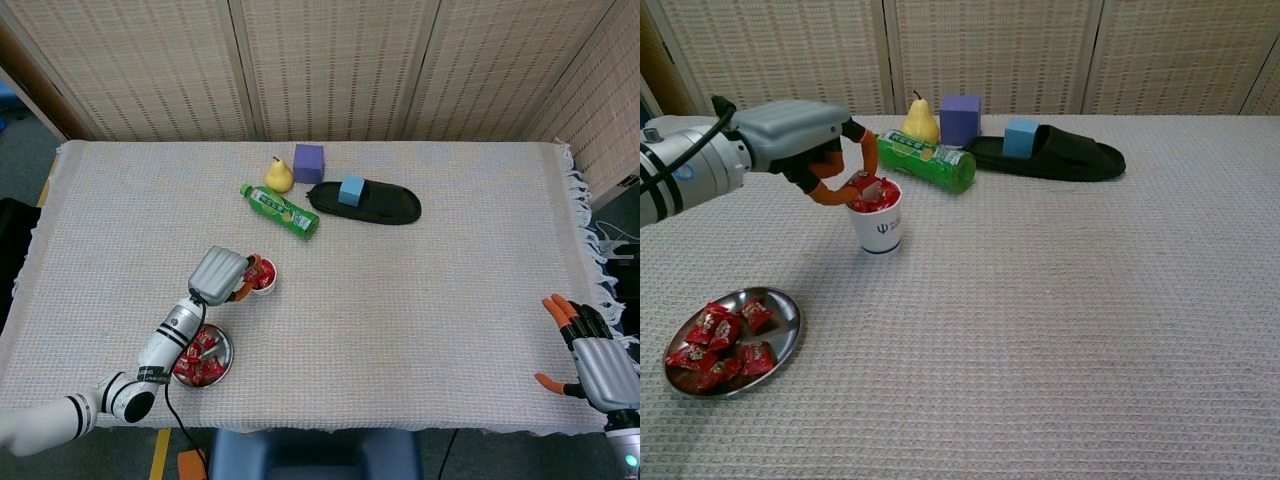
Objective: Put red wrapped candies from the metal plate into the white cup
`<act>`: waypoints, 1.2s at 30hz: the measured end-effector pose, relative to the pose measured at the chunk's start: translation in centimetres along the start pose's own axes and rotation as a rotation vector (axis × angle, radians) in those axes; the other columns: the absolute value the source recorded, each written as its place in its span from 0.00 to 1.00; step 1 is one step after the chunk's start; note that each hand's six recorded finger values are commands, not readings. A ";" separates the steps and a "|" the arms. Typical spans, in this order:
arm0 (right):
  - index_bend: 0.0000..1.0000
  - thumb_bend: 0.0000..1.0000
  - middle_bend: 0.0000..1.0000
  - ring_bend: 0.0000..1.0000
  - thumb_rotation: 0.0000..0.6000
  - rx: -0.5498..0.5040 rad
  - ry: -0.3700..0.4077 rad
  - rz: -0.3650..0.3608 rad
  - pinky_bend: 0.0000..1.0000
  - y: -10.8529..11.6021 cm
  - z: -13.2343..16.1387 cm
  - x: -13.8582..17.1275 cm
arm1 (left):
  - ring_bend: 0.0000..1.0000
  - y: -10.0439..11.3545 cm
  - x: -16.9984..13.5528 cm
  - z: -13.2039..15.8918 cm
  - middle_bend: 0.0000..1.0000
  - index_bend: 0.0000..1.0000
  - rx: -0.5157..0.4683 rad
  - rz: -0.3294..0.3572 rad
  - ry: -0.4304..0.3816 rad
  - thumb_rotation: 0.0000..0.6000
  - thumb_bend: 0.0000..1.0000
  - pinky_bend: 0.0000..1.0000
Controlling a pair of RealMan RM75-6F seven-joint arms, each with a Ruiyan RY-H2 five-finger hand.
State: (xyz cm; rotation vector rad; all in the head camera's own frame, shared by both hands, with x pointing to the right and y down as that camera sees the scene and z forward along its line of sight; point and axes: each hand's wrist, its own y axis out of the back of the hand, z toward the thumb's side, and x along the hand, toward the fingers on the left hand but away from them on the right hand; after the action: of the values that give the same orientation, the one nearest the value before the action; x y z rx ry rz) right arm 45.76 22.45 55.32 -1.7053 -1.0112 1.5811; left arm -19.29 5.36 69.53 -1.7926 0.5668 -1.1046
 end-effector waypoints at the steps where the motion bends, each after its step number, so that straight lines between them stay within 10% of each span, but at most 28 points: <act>1: 0.00 0.01 0.00 0.00 1.00 0.000 0.001 -0.004 0.01 0.0 0.0 0.0 | 0.91 -0.1 0.0 0.1 0.97 0.40 0.002 -0.001 -0.001 1.00 0.39 1.00; 16: 0.00 0.01 0.00 0.00 1.00 -0.006 0.013 -0.017 0.01 0.4 0.1 0.6 | 0.91 0.0 -0.6 1.0 0.95 0.24 0.025 -0.003 -0.006 1.00 0.39 1.00; 21: 0.00 0.01 0.00 0.00 1.00 -0.006 0.025 -0.021 0.00 0.5 0.3 0.7 | 0.78 1.1 -2.9 1.3 0.79 0.20 -0.028 0.039 -0.024 1.00 0.38 0.96; 28: 0.00 0.01 0.00 0.00 1.00 0.009 0.052 -0.050 0.00 0.6 0.6 0.8 | 0.19 1.0 -12.7 -2.3 0.29 0.14 -0.202 0.049 -0.005 1.00 0.36 0.23; 31: 0.00 0.01 0.00 0.00 1.00 0.015 0.068 -0.046 0.00 0.3 1.0 0.7 | 0.01 0.9 -17.5 -4.8 0.02 0.00 -0.257 0.099 0.065 1.00 0.35 0.11; 36: 0.00 0.01 0.00 0.00 1.00 0.033 0.093 -0.051 0.00 -0.1 1.6 0.8 | 0.00 0.7 -25.5 -8.3 0.00 0.00 -0.168 0.226 0.243 1.00 0.35 0.10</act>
State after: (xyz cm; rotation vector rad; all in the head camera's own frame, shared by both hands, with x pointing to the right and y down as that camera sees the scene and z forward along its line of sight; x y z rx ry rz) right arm 44.15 23.10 54.80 -1.7011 -0.9702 1.4649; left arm -38.91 20.28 59.06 -1.6950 1.0092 -1.1509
